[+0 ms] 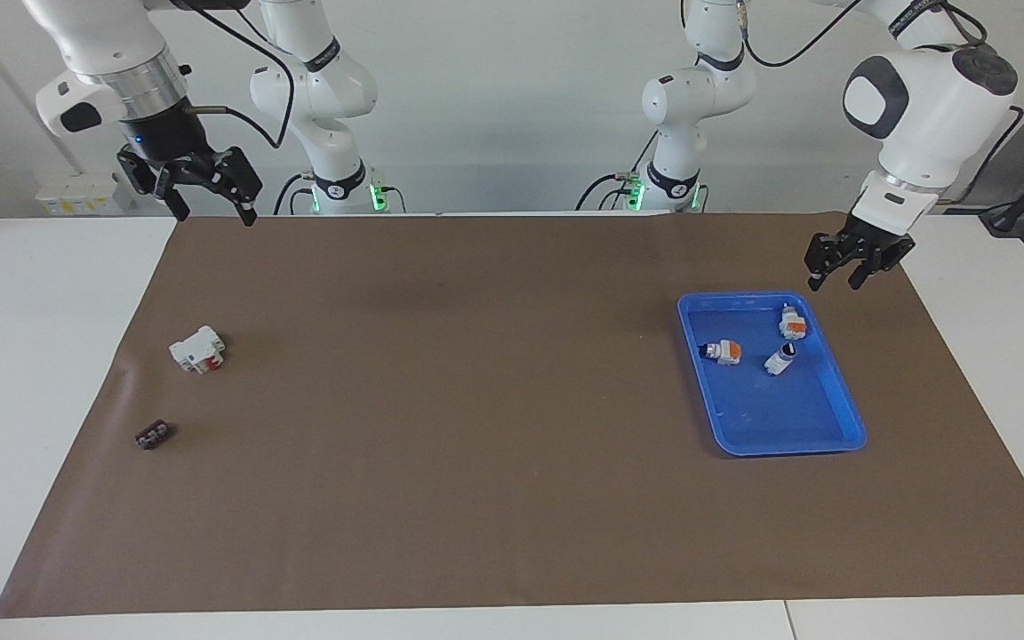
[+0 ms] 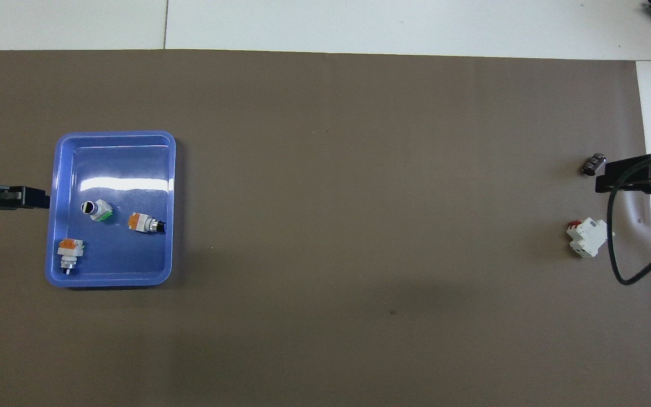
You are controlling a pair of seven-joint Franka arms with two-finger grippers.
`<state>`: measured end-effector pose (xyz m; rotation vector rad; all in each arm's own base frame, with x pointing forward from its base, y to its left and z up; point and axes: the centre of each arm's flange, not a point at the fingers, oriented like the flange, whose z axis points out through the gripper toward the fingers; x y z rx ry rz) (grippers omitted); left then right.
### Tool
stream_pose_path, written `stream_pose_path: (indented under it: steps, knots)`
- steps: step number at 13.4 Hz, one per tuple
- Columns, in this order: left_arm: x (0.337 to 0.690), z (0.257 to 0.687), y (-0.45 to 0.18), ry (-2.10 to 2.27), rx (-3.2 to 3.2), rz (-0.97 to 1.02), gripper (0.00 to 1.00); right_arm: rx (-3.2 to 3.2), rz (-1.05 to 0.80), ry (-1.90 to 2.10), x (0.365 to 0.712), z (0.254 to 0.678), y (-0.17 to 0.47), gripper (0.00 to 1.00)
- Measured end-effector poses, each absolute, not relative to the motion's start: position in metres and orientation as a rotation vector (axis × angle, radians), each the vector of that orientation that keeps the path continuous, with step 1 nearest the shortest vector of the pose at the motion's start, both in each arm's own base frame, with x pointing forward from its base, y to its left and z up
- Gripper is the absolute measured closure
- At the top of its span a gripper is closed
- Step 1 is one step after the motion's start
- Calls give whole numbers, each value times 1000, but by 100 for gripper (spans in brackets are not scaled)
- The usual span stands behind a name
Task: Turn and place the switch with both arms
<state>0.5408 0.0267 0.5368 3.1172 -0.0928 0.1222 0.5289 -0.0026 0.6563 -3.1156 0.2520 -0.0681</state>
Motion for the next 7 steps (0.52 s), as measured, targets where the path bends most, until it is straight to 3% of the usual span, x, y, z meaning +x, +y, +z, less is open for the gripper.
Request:
stream_pose_path:
  steps: [7]
  knots:
    - [554,611,-93,-185,3090,-106,25,-3158,-9,178,526,653,-1,0]
